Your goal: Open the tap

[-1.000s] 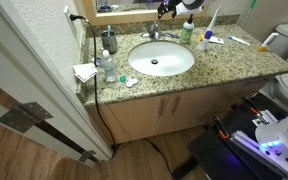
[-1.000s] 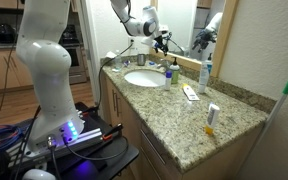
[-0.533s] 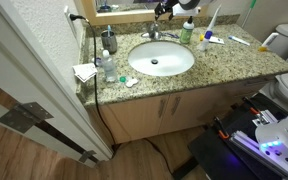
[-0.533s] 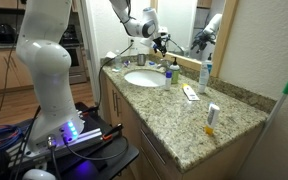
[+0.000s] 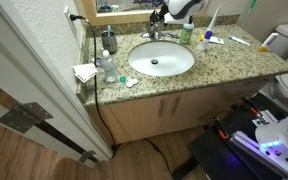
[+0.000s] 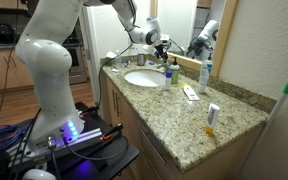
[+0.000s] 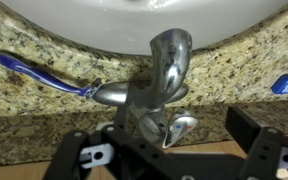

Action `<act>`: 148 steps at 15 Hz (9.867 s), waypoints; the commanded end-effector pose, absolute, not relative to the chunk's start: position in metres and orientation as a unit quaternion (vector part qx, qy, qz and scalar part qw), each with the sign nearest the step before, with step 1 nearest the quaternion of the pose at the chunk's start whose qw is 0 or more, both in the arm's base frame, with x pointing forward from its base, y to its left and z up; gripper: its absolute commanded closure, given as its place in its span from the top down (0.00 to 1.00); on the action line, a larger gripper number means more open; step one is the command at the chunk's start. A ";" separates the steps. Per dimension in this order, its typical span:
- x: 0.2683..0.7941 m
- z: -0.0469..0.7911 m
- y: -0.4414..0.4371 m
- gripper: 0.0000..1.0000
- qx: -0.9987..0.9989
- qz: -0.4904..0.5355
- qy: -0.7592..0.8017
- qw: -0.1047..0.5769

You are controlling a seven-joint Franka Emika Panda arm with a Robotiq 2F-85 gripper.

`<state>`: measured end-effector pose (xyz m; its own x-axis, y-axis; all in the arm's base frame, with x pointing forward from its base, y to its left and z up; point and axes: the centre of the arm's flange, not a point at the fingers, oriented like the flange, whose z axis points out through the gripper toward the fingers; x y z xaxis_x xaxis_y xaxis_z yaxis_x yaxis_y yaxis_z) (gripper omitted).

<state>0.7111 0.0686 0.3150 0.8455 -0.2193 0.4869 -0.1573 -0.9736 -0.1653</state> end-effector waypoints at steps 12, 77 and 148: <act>0.738 0.318 0.071 0.05 -0.947 -0.284 0.133 0.071; 0.749 0.364 0.052 0.05 -0.932 -0.271 0.210 0.121; 0.751 0.407 0.037 0.07 -0.914 -0.314 0.222 0.128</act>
<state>0.7585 0.0457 0.3664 0.7478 -0.4804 0.4583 -0.3510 -0.8719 -0.3414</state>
